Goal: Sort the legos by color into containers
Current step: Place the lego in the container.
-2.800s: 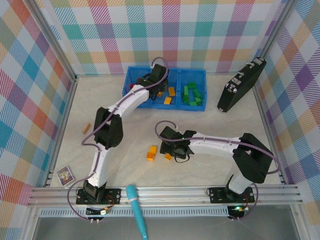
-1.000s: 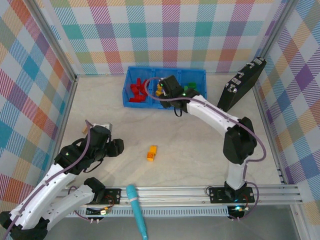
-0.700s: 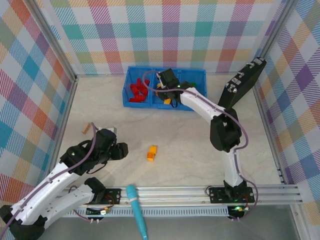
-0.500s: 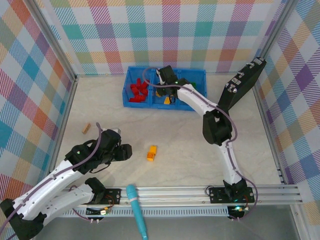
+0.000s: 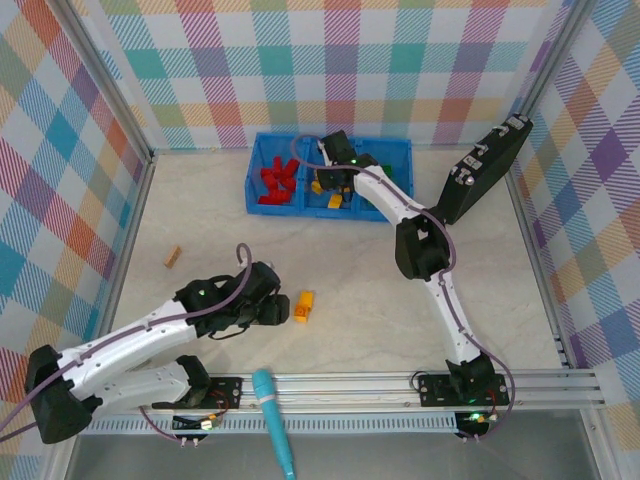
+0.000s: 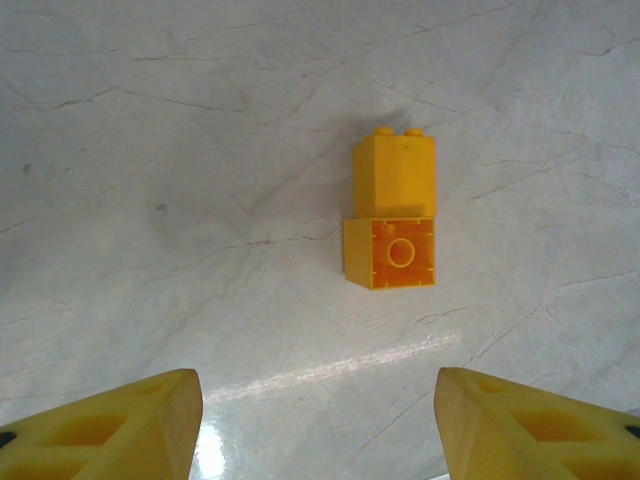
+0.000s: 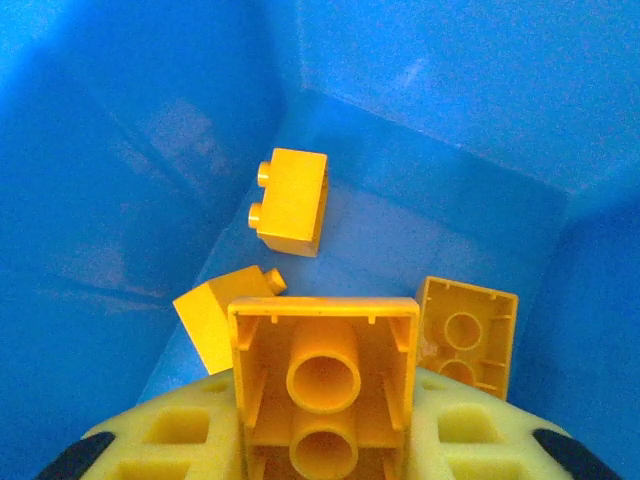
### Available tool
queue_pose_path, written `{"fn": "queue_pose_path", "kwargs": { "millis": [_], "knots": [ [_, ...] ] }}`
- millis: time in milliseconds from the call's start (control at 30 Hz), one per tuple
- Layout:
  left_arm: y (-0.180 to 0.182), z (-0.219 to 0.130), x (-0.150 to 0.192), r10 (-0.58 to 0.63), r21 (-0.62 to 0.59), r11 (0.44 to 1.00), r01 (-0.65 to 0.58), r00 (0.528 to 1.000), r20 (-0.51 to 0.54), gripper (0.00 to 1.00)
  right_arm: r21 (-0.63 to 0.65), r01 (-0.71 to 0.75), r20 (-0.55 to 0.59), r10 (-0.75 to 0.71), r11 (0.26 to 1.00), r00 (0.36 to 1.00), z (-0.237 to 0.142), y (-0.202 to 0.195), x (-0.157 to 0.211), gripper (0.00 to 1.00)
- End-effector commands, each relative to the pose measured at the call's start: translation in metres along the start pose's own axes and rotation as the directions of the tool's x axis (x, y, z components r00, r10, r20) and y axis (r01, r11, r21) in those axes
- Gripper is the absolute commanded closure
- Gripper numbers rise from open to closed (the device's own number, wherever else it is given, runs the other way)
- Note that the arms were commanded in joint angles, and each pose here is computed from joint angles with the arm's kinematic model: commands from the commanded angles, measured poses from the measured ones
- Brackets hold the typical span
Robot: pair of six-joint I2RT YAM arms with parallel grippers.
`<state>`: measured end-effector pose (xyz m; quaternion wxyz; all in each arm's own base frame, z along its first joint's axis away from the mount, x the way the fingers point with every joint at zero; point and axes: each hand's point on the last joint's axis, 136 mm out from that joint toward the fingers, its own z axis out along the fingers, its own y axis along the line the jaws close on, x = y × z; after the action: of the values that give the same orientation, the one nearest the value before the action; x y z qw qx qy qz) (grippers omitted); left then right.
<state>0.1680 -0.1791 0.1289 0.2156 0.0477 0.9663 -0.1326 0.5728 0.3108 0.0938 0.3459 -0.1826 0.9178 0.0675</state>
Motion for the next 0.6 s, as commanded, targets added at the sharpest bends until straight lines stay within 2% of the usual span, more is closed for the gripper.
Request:
{"fn": "queue_pose_path", "kwargs": {
  "millis": [0, 167, 567],
  "knots": [
    [-0.014, 0.006, -0.004, 0.02, 0.024, 1.0, -0.021, 1.0, 0.018, 0.37, -0.027, 0.024, 0.023, -0.024, 0.999, 0.999, -0.004, 0.004, -0.009, 0.65],
    [-0.019, 0.02, 0.003, 0.06, -0.009, 0.998, -0.06, 0.998, -0.008, 0.36, -0.063, 0.033, 0.049, -0.029, 0.997, 0.998, -0.014, 0.009, -0.018, 0.48],
    [-0.029, 0.059, 0.021, 0.127, -0.084, 0.988, -0.132, 0.99, -0.068, 0.36, -0.094, 0.062, 0.134, -0.049, 0.994, 0.99, -0.069, 0.013, -0.049, 0.23]
  ]
}}
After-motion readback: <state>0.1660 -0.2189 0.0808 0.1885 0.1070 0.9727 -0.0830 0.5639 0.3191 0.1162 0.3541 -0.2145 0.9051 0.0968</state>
